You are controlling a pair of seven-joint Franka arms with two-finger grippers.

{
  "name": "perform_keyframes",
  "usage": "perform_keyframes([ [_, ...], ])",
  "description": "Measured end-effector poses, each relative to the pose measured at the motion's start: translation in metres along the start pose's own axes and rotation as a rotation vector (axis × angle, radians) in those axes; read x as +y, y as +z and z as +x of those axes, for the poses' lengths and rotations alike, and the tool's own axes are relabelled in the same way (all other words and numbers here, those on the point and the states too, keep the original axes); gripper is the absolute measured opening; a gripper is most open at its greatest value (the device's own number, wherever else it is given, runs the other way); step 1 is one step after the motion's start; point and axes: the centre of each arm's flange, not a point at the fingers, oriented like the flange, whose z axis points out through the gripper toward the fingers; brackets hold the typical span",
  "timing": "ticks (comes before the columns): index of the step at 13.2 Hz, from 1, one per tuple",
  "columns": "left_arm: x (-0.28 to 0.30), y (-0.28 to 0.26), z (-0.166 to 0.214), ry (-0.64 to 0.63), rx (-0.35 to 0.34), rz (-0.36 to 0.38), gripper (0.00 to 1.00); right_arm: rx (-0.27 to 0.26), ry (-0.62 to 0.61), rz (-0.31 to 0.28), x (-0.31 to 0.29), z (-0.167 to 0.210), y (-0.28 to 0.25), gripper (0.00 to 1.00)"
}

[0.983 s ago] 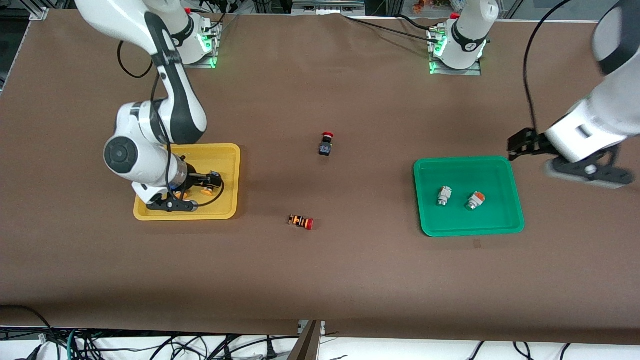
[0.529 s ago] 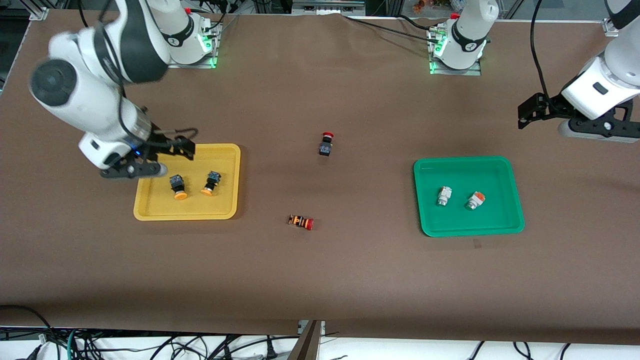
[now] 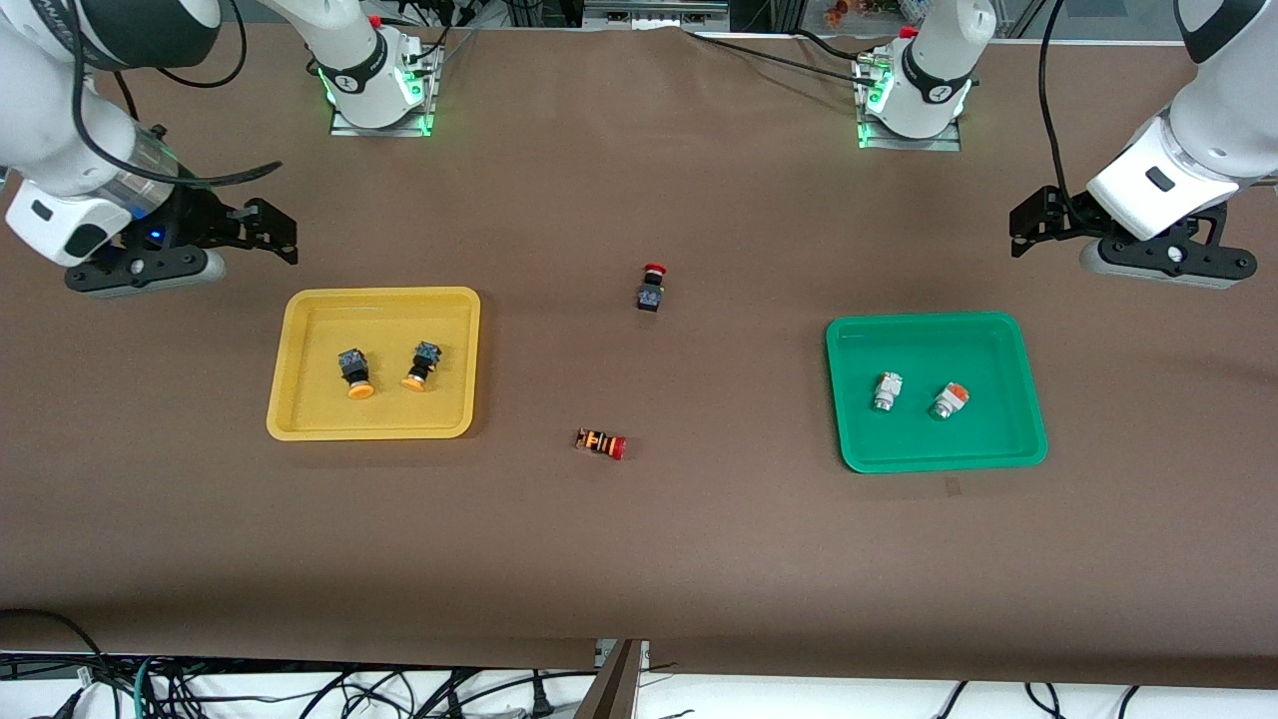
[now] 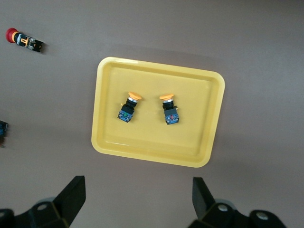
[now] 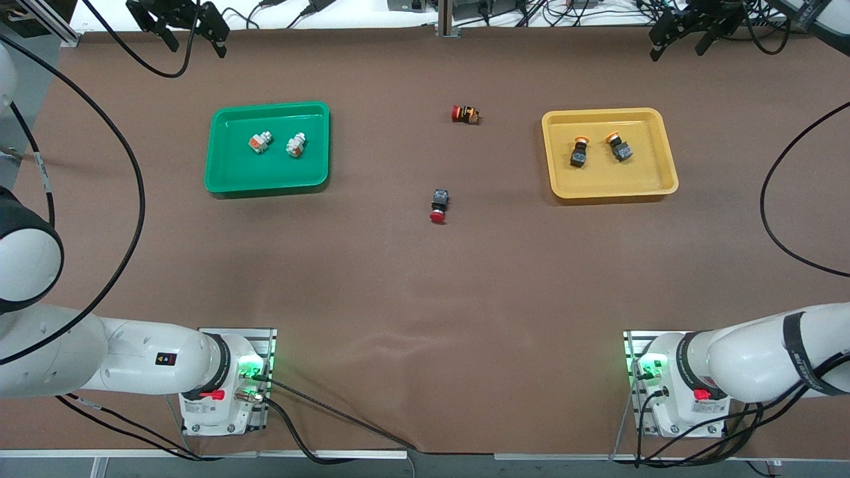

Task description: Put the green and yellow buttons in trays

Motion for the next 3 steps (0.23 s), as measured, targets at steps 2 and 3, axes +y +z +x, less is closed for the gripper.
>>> perform_keyframes([
  [2,-0.0001,-0.0005,0.0,0.0,0.001,0.0,1.0,0.006,-0.019,-0.019,-0.0031,0.0003,-0.0026,1.0],
  [3,-0.0001,-0.0005,0.0,0.0,0.001,0.0,1.0,0.013,-0.029,-0.034,-0.0061,0.0008,-0.0067,1.0],
])
